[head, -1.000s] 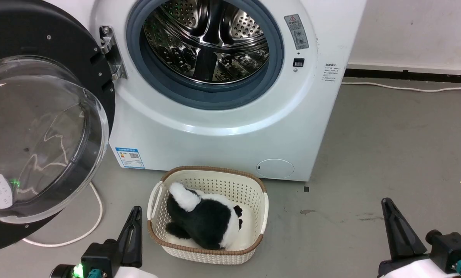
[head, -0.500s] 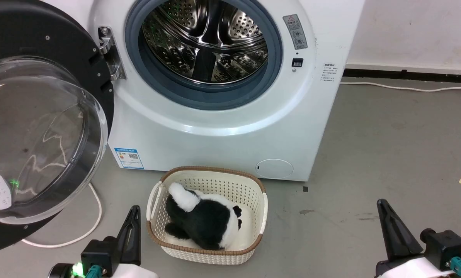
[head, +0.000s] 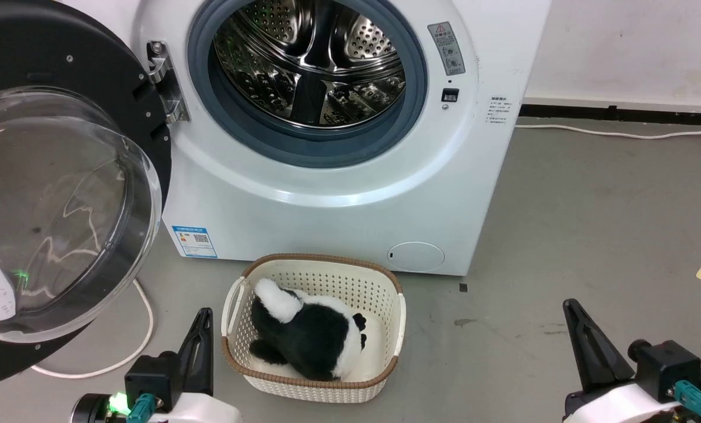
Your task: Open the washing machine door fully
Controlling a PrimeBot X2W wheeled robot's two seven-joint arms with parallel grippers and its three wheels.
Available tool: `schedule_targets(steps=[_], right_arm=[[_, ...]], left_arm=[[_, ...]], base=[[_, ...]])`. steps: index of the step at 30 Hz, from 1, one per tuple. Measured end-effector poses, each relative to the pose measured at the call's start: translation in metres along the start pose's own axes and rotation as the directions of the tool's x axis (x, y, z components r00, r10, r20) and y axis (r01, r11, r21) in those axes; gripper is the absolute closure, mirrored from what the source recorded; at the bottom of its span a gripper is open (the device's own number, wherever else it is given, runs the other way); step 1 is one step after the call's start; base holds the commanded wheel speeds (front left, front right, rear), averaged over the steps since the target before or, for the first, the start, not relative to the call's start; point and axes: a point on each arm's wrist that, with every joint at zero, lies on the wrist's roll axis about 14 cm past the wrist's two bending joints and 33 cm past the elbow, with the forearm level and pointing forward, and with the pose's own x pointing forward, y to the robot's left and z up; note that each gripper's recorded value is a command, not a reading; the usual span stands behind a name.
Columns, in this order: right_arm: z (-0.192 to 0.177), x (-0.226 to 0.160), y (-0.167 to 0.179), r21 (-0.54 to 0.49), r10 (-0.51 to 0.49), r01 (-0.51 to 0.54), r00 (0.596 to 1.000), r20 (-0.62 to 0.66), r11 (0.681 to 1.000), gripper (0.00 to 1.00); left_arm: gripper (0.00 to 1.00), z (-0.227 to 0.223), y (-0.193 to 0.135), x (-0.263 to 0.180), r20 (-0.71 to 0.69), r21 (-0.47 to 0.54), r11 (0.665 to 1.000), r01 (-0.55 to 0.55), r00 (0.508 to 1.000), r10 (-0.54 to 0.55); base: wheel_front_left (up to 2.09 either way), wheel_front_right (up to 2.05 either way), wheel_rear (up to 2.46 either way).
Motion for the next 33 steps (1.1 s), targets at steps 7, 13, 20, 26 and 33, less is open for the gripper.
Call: schedule_targets(steps=[7, 13, 20, 26, 33], right_arm=[[-0.0015, 0.0, 0.0014, -0.008, 0.004, -0.004, 1.0, -0.012, 1.0, 1.0], [0.001, 0.0037, 0.0029, -0.02, 0.01, -0.01, 1.0, -0.017, 1.0, 1.0], [-0.001, 0.0035, 0.0037, -0.028, 0.012, -0.013, 0.999, -0.032, 1.0, 1.0], [-0.0025, 0.0035, 0.0044, -0.031, 0.014, -0.015, 0.999, -0.045, 0.999, 1.0], [-0.0028, 0.0043, 0.0057, -0.038, 0.018, -0.02, 0.998, -0.053, 0.999, 1.0]], left_arm=[[1.0, -0.0007, 0.0016, 0.0007, -0.008, 0.006, 1.0, -0.005, 1.0, 0.005], [1.0, 0.0014, 0.0028, 0.0045, -0.014, 0.015, 1.0, -0.009, 1.0, 0.01], [1.0, 0.0009, 0.0026, 0.0056, -0.023, 0.02, 1.0, -0.008, 1.0, 0.008], [1.0, -0.0006, 0.0015, 0.0061, -0.035, 0.019, 1.0, -0.009, 0.999, 0.009], [1.0, 0.0017, 0.0005, 0.0091, -0.035, 0.021, 1.0, -0.007, 0.999, 0.008]], base=[[0.0, 0.0, 0.0], [0.0, 0.0, 0.0], [0.0, 0.0, 0.0], [0.0, 0.0, 0.0], [0.0, 0.0, 0.0]])
